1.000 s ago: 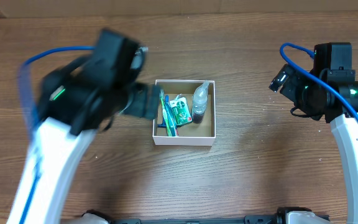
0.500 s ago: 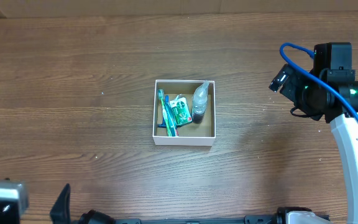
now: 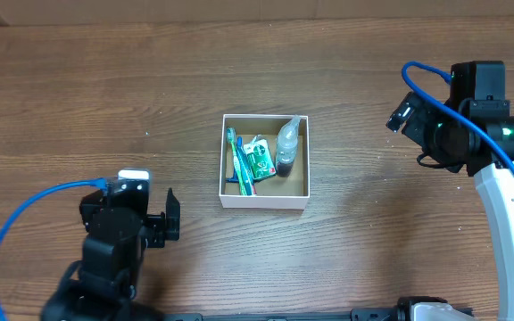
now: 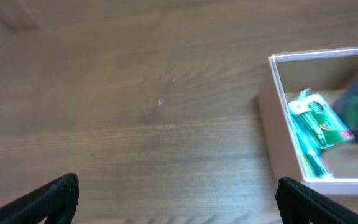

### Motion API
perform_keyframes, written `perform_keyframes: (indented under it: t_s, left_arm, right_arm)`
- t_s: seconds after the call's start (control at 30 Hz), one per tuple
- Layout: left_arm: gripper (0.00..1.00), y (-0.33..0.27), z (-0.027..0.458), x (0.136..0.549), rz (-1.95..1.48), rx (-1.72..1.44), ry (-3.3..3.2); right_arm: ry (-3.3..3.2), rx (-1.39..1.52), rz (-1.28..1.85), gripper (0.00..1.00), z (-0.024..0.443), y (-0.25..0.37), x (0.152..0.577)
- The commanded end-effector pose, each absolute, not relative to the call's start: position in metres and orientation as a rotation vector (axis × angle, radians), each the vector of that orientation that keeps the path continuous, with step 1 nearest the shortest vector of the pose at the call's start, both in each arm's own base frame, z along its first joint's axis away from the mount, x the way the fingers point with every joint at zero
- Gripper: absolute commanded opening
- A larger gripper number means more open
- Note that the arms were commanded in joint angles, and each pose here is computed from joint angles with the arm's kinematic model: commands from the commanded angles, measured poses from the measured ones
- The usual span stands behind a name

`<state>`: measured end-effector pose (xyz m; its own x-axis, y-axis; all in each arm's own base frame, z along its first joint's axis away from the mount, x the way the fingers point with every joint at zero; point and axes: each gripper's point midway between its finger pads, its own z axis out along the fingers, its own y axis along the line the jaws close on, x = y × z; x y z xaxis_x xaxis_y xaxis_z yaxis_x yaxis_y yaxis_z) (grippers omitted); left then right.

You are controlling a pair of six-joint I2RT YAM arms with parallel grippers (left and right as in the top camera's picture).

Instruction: Pack container

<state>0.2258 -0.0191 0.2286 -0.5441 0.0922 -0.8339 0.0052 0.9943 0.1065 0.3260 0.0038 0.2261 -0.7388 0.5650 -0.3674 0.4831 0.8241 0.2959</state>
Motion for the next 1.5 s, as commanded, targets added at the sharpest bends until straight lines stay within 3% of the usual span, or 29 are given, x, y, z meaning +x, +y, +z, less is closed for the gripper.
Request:
perform_keyframes:
  t_s: [0.0, 0.2, 0.57, 1.2, 1.37, 1.47]
  left_arm:
    - [1.0, -0.014, 0.184, 0.226, 0.023, 0.025, 2.121]
    - [1.0, 0.003, 0.129, 0.213, 0.023, -0.068, 2.101]
    - [1.0, 0.005, 0.078, 0.195, 0.028, -0.074, 2.151]
    - [1.0, 0.004, 0.082, 0.196, 0.021, -0.071, 2.13]
    - [1.0, 0.004, 0.082, 0.196, 0.021, -0.071, 2.13]
    - [1.0, 0.004, 0.082, 0.196, 0.021, -0.071, 2.13]
  right_arm:
    - [2.539, 0.782, 0.255, 1.0, 0.232, 0.002, 0.329]
    - [2.539, 0.781, 0.255, 1.0, 0.232, 0.002, 0.329]
    - [2.539, 0.781, 0.255, 1.0, 0.232, 0.002, 0.329]
    - [2.541, 0.782, 0.254, 1.0, 0.231, 0.002, 0.329]
    - [2.48, 0.723, 0.286, 1.0, 0.253, 0.011, 0.314]
    - [2.307, 0.656, 0.142, 1.0, 0.292, -0.005, 0.291]
